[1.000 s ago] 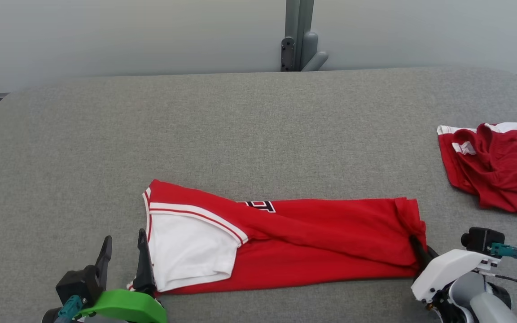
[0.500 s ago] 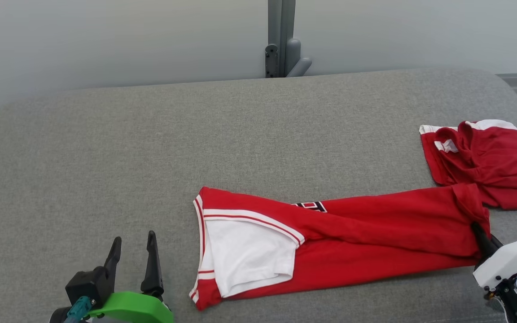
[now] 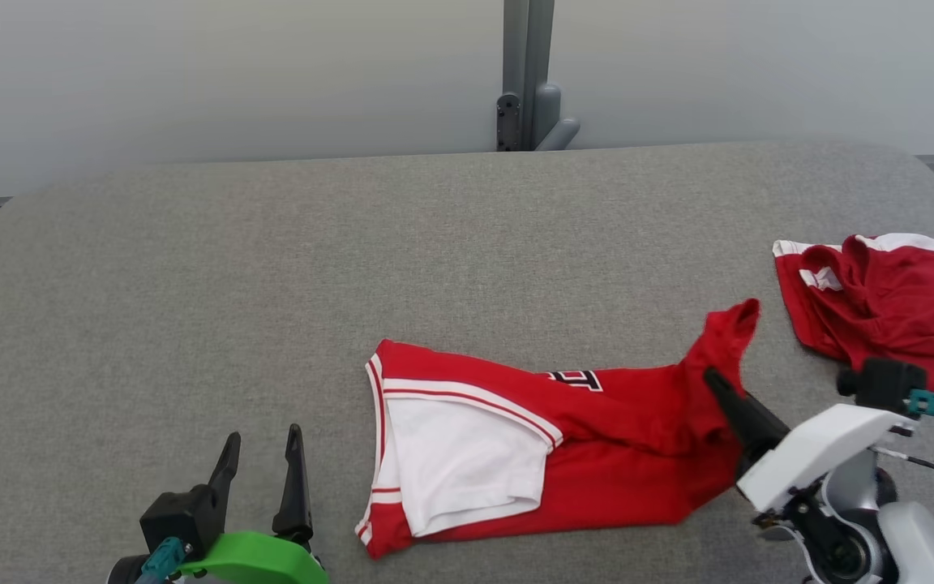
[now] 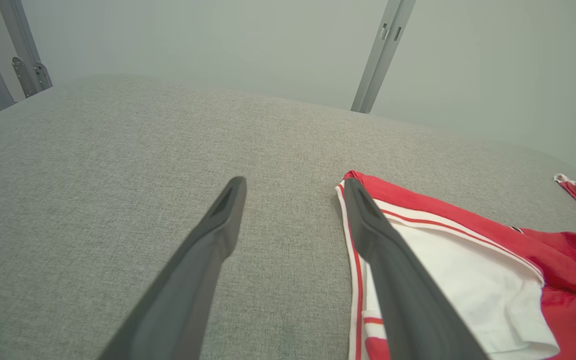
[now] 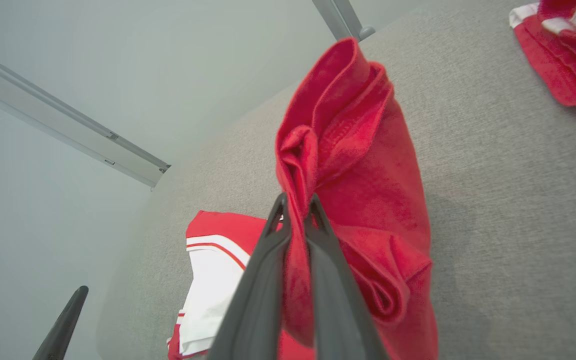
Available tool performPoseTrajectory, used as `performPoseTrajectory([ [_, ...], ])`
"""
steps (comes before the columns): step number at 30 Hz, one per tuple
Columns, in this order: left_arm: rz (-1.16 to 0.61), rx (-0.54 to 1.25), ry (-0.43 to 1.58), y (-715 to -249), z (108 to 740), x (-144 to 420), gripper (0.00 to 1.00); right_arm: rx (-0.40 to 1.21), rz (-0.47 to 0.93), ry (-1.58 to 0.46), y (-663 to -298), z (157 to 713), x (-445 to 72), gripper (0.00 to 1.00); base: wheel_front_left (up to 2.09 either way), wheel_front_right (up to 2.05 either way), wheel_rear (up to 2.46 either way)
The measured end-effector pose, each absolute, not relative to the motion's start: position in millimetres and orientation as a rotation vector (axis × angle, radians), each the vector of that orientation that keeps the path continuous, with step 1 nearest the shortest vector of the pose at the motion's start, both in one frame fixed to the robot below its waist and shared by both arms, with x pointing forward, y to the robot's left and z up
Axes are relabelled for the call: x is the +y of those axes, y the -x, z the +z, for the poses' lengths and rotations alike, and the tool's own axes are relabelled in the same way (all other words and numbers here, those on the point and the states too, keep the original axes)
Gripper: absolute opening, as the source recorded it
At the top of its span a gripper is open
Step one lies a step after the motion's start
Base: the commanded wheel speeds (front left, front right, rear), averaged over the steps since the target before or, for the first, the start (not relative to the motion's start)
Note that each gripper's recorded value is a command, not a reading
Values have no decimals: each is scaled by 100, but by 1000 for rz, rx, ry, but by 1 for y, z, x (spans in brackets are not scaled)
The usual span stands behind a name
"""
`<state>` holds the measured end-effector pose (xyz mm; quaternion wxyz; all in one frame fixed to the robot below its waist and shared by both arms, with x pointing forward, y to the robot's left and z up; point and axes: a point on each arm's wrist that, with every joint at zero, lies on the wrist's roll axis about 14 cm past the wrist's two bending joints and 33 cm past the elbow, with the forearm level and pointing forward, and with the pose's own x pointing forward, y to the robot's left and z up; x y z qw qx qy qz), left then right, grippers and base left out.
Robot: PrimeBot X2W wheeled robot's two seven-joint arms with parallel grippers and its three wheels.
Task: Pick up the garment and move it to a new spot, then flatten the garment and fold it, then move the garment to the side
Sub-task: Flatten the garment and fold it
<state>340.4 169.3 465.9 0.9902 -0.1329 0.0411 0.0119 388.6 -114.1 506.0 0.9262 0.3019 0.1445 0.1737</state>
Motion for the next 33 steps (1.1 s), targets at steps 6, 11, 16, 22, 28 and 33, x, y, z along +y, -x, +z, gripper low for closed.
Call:
performPoseTrajectory([
  [6,48,72,267,-336,469,177,100,307,545,-650,-388,525,-41,0,0,0,0],
  [11,70,59,267,-332,472,185,100,355,638,-659,-387,519,4,0,0,0,0],
  [16,103,52,272,-329,473,193,100,436,695,-636,-386,498,39,0,0,0,0],
  [22,141,54,274,-325,471,203,100,513,734,-601,-384,475,64,0,0,0,0],
  [28,189,61,274,-319,468,216,100,603,800,-577,-371,452,96,0,0,0,0],
  [33,203,69,275,-319,465,218,100,637,817,-571,-367,441,106,50,0,0,0],
])
